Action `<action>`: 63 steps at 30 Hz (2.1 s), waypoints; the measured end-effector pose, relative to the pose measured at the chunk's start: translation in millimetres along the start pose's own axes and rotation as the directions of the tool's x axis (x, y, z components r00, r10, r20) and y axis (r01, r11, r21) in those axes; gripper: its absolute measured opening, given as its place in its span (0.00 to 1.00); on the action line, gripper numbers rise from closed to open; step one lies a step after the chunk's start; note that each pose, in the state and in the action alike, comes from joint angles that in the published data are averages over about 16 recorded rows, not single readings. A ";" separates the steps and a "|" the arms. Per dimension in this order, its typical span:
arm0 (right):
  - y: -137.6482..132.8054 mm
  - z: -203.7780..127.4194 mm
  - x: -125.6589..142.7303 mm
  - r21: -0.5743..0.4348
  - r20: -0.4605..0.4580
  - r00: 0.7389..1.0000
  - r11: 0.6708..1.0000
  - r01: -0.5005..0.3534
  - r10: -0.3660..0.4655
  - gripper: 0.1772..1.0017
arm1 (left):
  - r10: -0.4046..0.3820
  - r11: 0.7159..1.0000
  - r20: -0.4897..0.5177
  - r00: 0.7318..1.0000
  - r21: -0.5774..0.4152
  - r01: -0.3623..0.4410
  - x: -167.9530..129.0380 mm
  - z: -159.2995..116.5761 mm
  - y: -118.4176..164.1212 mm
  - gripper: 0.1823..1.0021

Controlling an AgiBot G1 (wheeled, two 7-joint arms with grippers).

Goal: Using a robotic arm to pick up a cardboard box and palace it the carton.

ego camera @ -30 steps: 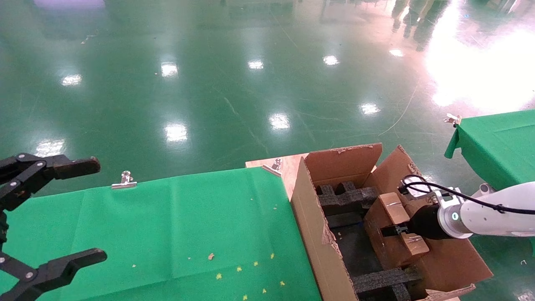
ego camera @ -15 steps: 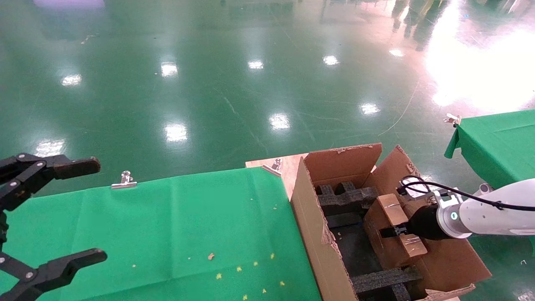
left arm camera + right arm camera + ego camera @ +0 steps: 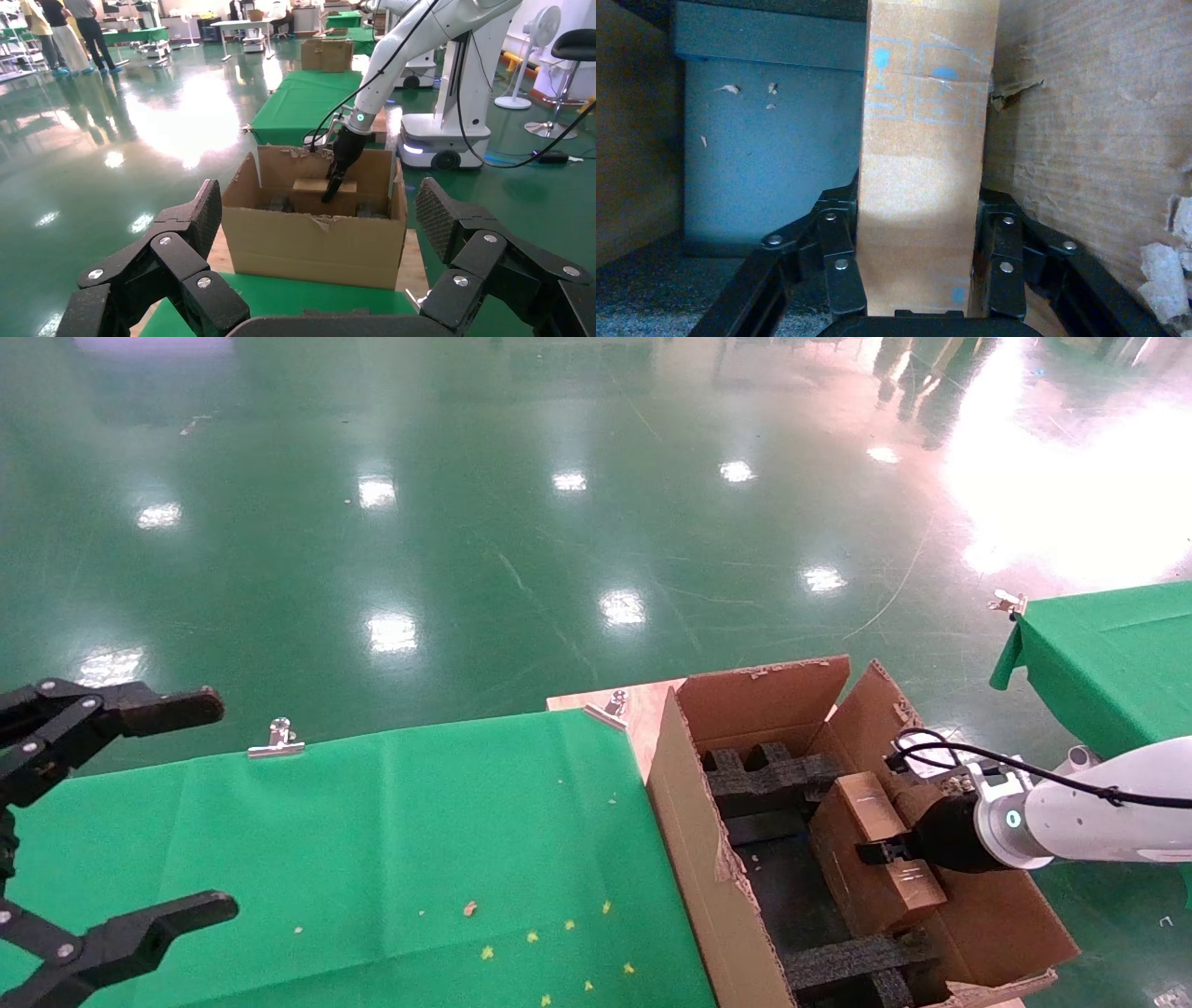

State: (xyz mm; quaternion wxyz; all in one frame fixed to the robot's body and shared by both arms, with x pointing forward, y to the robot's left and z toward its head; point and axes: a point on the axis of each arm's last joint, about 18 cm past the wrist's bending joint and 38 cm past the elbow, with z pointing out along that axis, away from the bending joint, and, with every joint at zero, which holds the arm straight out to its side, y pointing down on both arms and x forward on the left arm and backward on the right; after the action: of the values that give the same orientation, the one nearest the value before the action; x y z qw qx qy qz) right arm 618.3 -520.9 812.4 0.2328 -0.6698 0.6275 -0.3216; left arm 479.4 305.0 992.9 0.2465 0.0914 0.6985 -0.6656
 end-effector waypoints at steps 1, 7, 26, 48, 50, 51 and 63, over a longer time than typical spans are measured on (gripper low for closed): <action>-0.3 -0.4 0.2 0.001 0.000 1.000 1.000 0.000 0.000 0.34 | 0.000 1.000 0.000 1.000 0.000 0.000 0.0 0.0 0.0 1.00; -3.6 -4.1 2.2 0.011 -0.002 1.000 1.000 0.003 -0.003 0.49 | 0.000 1.000 0.000 1.000 0.000 0.000 0.0 0.0 0.0 1.00; -72.7 -68.0 -8.9 0.272 0.040 0.994 0.959 0.083 -0.098 0.91 | 0.000 1.000 0.000 1.000 0.000 0.000 0.0 0.0 0.0 1.00; -112.1 -159.0 -82.2 0.541 0.206 0.919 0.821 0.180 -0.337 1.00 | 0.000 1.000 0.001 1.000 0.000 0.000 -0.1 -0.1 0.0 1.00; -112.5 -160.3 -84.9 0.544 0.214 0.914 0.820 0.182 -0.345 1.00 | 0.000 1.000 0.001 1.000 0.000 0.000 -0.1 -0.1 0.0 1.00; -112.6 -160.4 -86.4 0.543 0.220 0.911 0.820 0.181 -0.347 1.00 | 0.000 1.000 0.001 1.000 0.000 0.000 -0.1 -0.1 0.0 1.00; -115.2 -164.1 -119.7 0.565 0.306 0.837 0.794 0.224 -0.453 1.00 | 0.000 1.000 0.001 1.000 0.001 0.000 -0.1 -0.1 0.0 1.00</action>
State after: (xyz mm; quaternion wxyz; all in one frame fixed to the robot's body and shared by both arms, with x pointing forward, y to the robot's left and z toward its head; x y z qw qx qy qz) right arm 578.5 -375.3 990.7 0.4686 -0.7416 0.3199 -0.3579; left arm 479.4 305.2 993.0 0.2466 0.0912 0.6982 -0.6659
